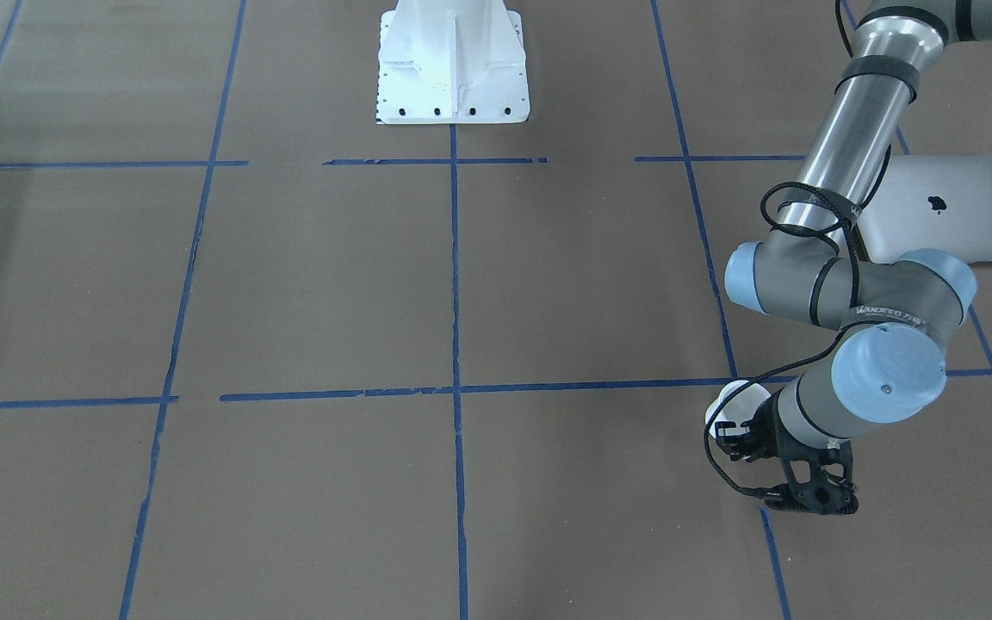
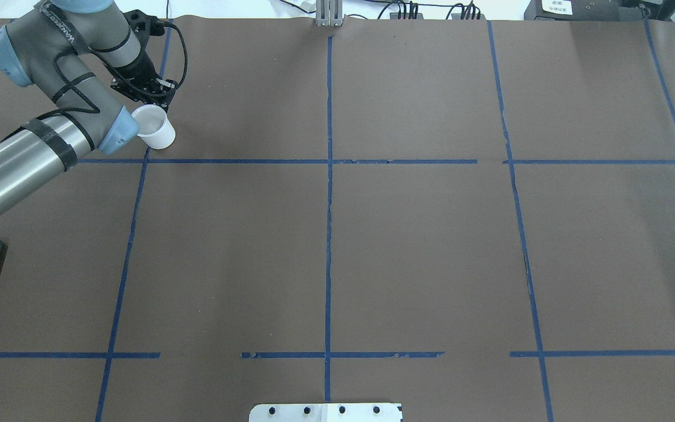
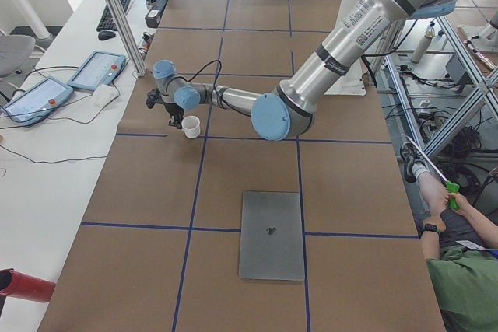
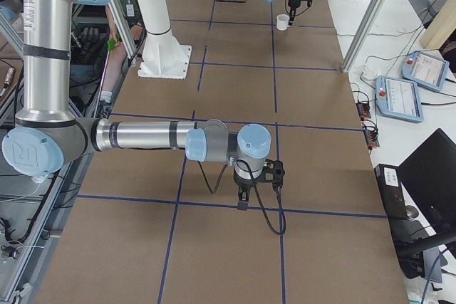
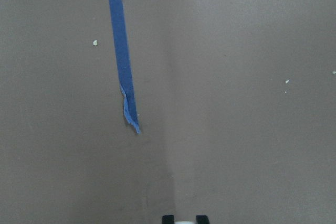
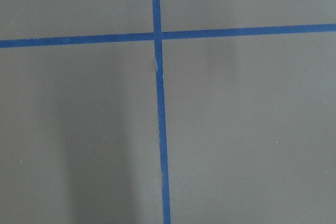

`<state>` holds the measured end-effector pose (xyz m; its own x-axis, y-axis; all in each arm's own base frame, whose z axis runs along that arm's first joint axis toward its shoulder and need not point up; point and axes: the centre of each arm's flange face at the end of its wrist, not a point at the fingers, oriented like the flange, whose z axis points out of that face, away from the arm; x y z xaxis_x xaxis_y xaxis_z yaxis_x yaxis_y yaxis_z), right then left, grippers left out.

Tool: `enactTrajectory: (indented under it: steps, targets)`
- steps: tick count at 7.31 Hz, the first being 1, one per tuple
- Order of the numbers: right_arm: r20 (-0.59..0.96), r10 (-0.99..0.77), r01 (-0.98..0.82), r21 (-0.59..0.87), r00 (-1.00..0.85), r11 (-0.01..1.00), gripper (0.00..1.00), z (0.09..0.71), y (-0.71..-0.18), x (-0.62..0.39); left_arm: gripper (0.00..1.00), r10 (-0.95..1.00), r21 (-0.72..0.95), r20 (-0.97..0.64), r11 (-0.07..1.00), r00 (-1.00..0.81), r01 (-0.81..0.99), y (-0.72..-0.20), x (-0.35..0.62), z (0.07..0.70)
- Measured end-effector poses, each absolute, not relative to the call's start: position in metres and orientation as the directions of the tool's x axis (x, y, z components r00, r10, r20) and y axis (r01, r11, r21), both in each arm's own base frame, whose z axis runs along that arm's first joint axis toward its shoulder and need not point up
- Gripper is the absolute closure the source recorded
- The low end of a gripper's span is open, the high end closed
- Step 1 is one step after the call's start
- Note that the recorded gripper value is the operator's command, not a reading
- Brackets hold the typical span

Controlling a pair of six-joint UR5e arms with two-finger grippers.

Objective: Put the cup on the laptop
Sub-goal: 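Close the left gripper on the white mug's rim, then lift the mug with the left gripper and carry it toward the laptop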

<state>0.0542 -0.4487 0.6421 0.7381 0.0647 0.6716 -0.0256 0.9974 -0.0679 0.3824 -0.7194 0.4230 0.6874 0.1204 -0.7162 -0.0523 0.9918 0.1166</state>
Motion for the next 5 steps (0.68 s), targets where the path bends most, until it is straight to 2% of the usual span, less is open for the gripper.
enactTrajectory:
  steps: [5]
  targets:
    - [0.672, 0.065, -0.026, -0.068, 0.738, 0.997, 0.00, 0.642, -0.449, 0.054, 1.00, 0.071, 0.062, -0.737, 0.997, 0.672, -0.037, -0.735, 0.310, 0.409]
